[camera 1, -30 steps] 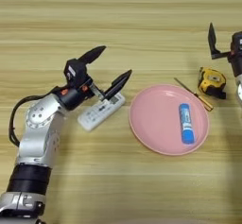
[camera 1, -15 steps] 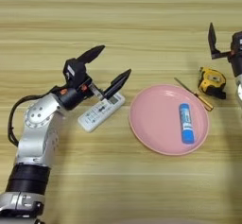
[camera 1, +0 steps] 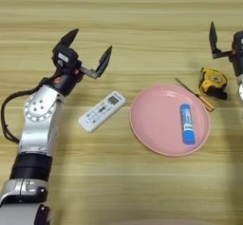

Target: Move the objects on the table

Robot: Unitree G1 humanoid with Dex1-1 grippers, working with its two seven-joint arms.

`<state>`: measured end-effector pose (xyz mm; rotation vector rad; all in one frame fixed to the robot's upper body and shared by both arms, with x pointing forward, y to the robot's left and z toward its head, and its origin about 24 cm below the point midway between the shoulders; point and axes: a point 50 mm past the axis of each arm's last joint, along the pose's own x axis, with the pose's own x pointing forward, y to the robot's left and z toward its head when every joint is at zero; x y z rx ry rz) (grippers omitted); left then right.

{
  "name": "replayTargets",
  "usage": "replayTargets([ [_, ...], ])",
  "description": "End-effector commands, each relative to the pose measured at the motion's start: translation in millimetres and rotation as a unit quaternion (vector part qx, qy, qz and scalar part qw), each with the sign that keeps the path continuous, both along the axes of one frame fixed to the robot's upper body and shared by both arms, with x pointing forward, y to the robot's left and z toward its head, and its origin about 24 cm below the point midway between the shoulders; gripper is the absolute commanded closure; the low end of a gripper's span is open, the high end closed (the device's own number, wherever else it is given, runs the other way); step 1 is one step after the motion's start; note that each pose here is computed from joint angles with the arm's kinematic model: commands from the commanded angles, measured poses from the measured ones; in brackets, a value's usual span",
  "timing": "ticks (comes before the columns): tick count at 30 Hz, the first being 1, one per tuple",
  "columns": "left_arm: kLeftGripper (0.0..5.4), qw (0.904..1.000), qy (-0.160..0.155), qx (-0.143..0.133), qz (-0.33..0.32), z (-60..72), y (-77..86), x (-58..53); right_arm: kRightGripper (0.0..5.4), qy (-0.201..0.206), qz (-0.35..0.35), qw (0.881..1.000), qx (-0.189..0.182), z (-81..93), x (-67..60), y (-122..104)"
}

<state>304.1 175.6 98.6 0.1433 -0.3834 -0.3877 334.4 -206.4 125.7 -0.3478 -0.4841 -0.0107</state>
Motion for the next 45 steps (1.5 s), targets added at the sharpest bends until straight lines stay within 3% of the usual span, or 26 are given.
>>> replayTargets([
  [1,0.03,0.9950,-0.018,-0.058,0.078,7.1,12.9,11.0,0.00,-0.010,0.012,1.000,0.007,6.0,-0.4,2],
  [3,0.03,0.9899,-0.019,-0.086,0.111,8.7,20.3,14.2,0.00,-0.008,0.018,1.000,0.011,5.6,-1.1,2],
  [7,0.03,0.9809,-0.016,-0.116,0.156,7.1,31.8,17.9,0.00,0.000,0.036,0.999,0.026,5.1,-3.1,1],
  [15,0.03,0.9805,-0.005,-0.114,0.160,-2.7,32.8,17.2,0.00,0.059,0.121,0.987,0.084,3.2,-13.4,-10],
  [18,0.03,0.9802,-0.002,-0.115,0.161,-5.3,32.9,17.1,0.00,0.105,0.192,0.972,0.084,3.2,-24.7,-13],
  [21,0.03,0.9804,0.002,-0.115,0.160,-7.2,31.3,17.8,0.00,0.151,0.253,0.954,0.060,4.7,-36.9,-9],
  [26,0.03,0.9809,0.003,-0.116,0.156,-7.8,27.5,19.6,0.00,0.222,0.325,0.918,0.055,24.5,-48.9,4],
  [33,0.03,0.9812,-0.003,-0.116,0.154,-6.0,23.8,19.0,0.00,0.332,0.337,0.880,0.034,22.0,-69.8,14],
  [45,0.03,0.9833,-0.029,-0.105,0.146,4.1,14.3,19.1,0.00,0.433,0.317,0.843,0.037,-10.7,-99.6,18],
])
